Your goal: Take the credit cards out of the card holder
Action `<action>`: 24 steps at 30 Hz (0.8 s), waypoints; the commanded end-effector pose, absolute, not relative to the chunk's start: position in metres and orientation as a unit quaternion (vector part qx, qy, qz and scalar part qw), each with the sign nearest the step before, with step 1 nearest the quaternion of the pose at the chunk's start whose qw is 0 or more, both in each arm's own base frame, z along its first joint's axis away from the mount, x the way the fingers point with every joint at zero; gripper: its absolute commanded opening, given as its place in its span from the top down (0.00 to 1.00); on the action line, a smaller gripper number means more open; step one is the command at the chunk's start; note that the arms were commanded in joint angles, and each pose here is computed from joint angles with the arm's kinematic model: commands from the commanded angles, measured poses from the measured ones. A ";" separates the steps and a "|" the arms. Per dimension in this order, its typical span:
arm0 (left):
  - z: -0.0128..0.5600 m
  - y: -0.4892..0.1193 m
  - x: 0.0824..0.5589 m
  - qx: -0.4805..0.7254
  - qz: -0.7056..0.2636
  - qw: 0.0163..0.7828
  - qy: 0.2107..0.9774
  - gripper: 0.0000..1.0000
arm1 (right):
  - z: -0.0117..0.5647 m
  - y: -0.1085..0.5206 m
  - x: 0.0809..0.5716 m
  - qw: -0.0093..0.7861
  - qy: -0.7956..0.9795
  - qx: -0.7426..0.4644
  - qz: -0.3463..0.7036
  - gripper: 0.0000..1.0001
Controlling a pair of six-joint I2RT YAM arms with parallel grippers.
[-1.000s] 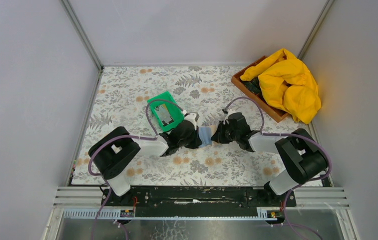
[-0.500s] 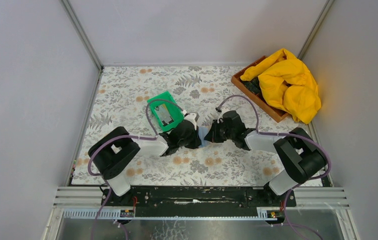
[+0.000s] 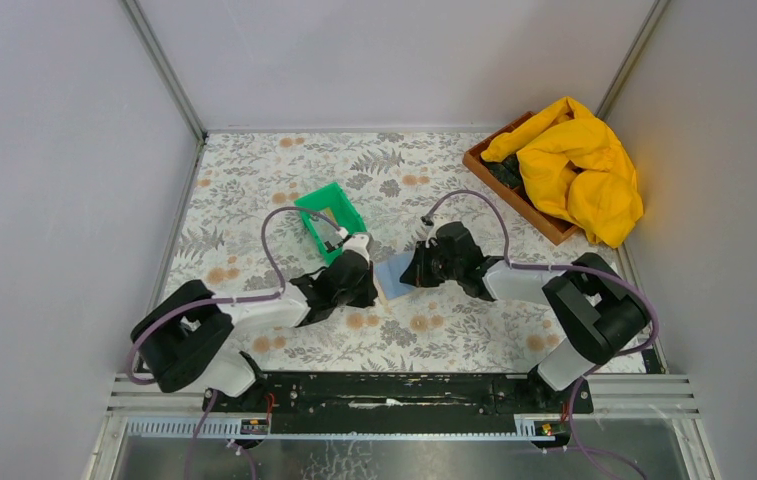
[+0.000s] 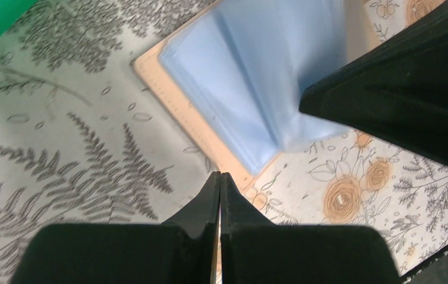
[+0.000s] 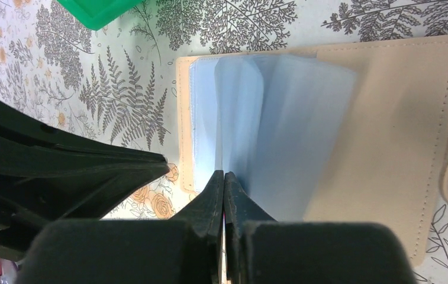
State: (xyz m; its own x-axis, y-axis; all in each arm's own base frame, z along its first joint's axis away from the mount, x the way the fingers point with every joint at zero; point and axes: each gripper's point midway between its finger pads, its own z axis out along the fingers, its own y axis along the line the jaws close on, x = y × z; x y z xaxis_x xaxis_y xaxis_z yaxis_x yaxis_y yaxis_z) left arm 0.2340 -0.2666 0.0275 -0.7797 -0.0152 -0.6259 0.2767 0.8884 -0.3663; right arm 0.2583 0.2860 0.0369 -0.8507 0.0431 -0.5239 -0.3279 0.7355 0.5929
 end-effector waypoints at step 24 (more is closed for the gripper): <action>0.086 -0.246 0.252 0.063 -0.262 0.475 0.838 0.91 | 0.101 0.192 0.287 0.473 0.854 -0.091 0.195 0.54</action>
State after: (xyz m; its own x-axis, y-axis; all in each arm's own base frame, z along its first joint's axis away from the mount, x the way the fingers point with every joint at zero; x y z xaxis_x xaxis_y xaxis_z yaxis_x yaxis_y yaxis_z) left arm 0.2387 -0.2472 0.0657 -0.6475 -0.0929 -0.7564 0.3145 0.8715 -0.3763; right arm 0.2740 0.2201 0.0799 -0.6901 0.0579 -0.7214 -0.3327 0.8598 0.3873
